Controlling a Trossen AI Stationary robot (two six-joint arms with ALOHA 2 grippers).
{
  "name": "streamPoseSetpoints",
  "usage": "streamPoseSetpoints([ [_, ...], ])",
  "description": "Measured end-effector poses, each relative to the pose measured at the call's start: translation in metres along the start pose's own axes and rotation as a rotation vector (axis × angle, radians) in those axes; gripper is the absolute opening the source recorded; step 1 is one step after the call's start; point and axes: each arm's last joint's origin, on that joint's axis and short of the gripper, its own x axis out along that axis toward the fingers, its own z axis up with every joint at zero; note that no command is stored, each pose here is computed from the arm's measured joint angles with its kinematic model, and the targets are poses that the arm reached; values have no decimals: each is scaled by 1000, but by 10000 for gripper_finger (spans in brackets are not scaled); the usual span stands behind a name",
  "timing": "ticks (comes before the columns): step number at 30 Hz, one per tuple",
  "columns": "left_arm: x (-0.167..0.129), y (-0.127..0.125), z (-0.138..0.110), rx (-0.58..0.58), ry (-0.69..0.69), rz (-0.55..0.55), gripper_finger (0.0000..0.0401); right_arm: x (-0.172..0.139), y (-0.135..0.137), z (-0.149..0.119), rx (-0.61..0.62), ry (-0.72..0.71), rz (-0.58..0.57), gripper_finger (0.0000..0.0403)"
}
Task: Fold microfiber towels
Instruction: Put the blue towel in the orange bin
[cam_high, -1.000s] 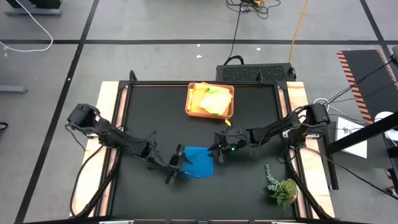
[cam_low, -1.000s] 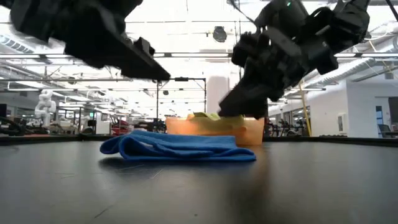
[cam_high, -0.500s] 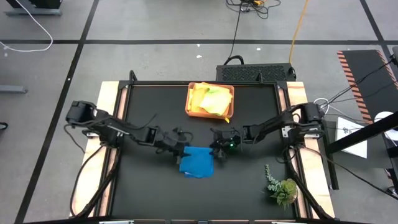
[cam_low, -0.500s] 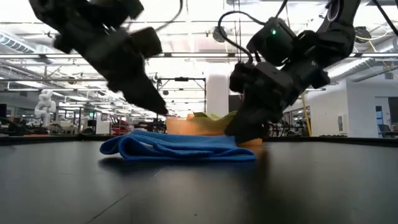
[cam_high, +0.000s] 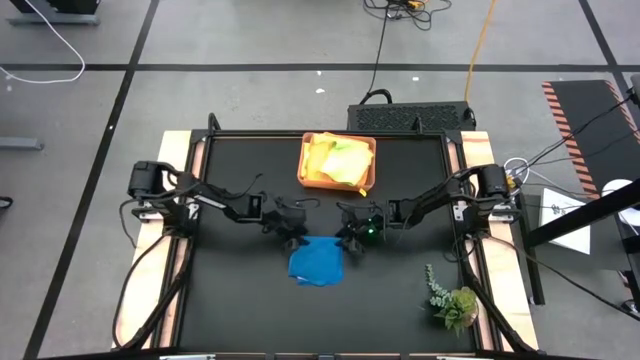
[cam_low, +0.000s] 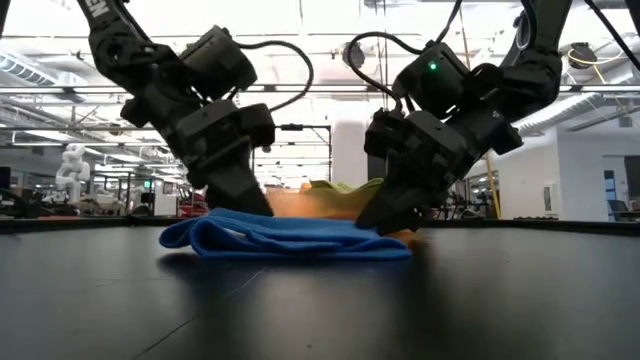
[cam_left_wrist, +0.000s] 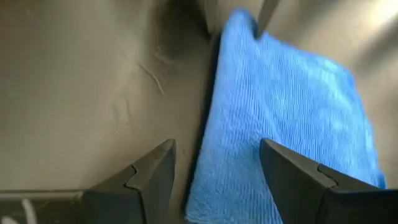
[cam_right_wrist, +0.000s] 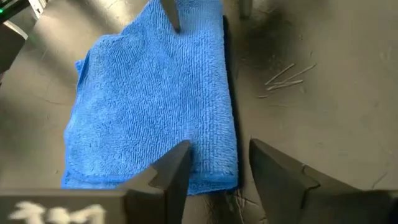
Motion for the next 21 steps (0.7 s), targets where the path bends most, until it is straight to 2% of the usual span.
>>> streamPoseSetpoints([
  [5,8,5,-8,-31,71,-34,235,0,0,-1,-26,5,5,95],
  [10,11,7,-13,-42,126,-42,235,0,1,-1,-51,6,9,17],
  [14,11,8,-13,-23,127,-49,223,0,1,-1,-66,4,9,11],
  [17,11,8,-13,32,127,-51,169,-4,4,4,-76,-15,15,6],
  [21,5,7,-9,162,117,-105,39,-16,11,17,-120,-80,11,4],
])
